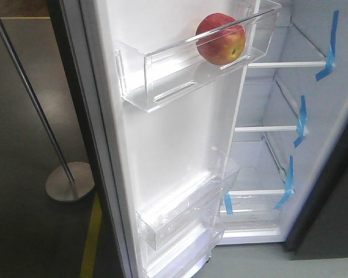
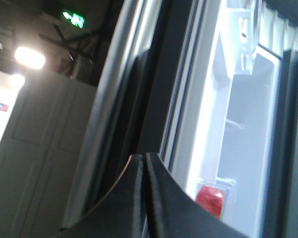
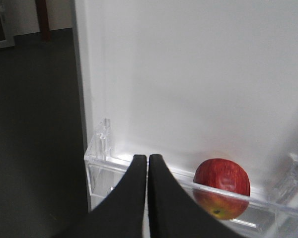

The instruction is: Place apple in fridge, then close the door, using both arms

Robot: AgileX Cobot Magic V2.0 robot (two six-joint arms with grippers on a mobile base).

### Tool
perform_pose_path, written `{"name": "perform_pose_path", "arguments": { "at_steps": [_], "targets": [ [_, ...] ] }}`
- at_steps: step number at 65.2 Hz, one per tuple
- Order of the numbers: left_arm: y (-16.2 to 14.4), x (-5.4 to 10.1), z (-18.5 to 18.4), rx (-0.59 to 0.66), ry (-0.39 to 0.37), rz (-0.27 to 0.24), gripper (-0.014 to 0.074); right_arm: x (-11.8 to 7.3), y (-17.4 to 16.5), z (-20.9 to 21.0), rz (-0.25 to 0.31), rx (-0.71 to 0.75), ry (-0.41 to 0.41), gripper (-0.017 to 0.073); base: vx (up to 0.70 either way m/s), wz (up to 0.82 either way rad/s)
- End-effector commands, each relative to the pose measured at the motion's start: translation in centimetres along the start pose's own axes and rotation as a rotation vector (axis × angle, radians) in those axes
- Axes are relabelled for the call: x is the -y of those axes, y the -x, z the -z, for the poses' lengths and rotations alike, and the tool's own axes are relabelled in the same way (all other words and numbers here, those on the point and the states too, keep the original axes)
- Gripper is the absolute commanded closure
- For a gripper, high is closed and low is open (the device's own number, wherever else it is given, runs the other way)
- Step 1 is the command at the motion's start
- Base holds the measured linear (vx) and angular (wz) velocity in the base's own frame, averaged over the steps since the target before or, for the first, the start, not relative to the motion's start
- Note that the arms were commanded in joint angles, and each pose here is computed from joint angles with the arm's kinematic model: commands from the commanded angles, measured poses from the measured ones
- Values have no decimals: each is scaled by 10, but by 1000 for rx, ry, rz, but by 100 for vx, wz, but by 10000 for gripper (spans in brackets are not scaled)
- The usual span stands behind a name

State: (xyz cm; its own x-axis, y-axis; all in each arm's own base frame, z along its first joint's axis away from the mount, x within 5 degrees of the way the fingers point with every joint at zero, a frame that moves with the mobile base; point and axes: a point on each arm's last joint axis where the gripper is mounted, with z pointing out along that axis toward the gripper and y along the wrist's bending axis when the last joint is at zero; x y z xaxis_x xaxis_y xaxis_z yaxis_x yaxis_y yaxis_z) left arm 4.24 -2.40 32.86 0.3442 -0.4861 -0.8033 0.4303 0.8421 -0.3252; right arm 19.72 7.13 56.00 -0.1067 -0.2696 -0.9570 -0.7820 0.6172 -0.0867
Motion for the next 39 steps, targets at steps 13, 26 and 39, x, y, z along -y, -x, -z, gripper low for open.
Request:
{"name": "perform_pose_path", "arguments": {
  "at_steps": [13,26,39],
  "targets": [
    [36,0,-78,-80,-16,50,601,-49,-47,34,-32,-76,-60,565,0,0],
    [43,-18,-139,-133,14,66,601,-69,-111,39,-97,-186,-129,565,0,0],
    [37,-42,-195,-179,46,157,597,-92,-156,43,-142,-218,-123,565,0,0]
  ]
}}
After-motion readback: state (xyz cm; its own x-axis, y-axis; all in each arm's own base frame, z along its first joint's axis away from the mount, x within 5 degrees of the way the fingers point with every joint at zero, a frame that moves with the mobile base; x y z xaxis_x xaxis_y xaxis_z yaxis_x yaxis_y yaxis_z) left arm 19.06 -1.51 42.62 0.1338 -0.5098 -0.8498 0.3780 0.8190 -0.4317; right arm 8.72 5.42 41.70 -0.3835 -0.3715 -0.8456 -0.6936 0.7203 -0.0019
